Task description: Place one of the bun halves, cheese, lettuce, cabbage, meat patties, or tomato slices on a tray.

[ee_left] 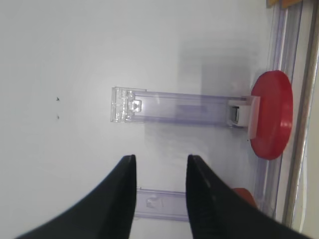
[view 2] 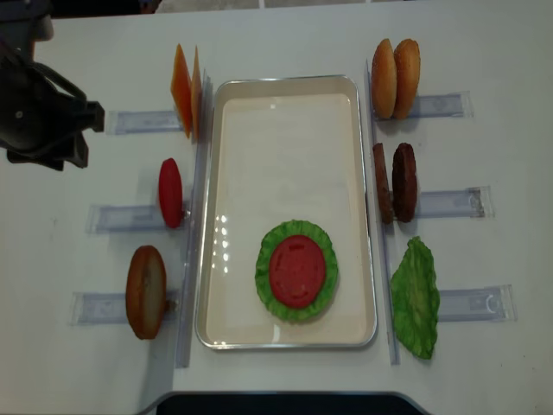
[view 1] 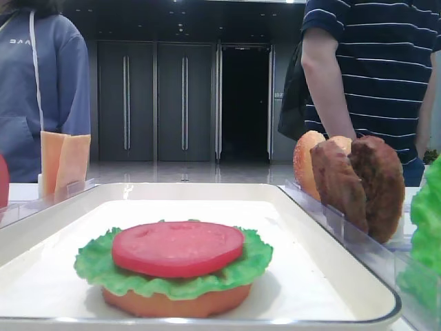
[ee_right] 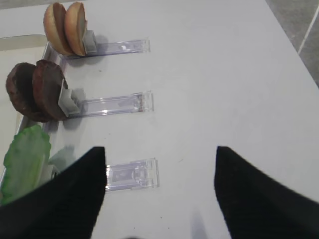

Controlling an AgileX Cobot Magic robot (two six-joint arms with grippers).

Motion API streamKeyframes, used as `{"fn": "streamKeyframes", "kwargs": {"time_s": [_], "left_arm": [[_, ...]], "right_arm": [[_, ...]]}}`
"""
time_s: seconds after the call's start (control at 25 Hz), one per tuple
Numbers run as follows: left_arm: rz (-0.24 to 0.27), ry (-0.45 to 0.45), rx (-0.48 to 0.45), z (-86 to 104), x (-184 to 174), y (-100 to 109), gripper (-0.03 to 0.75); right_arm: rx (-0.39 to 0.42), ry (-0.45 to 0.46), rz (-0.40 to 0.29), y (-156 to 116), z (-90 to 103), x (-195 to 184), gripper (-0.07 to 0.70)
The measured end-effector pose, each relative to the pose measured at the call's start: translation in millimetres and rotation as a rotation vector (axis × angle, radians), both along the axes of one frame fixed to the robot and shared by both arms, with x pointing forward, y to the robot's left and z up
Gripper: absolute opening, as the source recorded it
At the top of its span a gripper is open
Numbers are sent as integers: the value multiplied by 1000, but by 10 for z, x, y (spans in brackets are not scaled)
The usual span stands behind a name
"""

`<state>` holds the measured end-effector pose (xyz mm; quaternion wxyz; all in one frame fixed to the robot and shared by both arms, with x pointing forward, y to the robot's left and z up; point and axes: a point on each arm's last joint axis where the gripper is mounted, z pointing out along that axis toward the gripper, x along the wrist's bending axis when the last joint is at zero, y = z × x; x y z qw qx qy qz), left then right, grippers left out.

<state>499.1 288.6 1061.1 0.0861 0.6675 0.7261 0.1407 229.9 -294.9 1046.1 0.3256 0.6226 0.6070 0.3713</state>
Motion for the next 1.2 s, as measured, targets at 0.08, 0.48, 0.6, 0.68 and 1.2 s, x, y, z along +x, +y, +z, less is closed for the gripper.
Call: {"fn": "streamKeyframes", "kwargs": {"time_s": [0.08,0.48,0.6,0.68,1.2], "left_arm": [[0,0,0,-7,-87,8,266],[-4,20,2,-253,-739,66,265],[-4,-11,0,-256,-923,82,265],[-4,-43,-3,-237,-1036,93,265],[-4,-266,-22,-192,-1685,152,265]], "right_arm": [[0,0,0,0,0,0,471],[0,0,0,0,0,0,471],[0,0,0,0,0,0,471],[0,0,0,0,0,0,471],[0,0,0,0,0,0,471]]}}
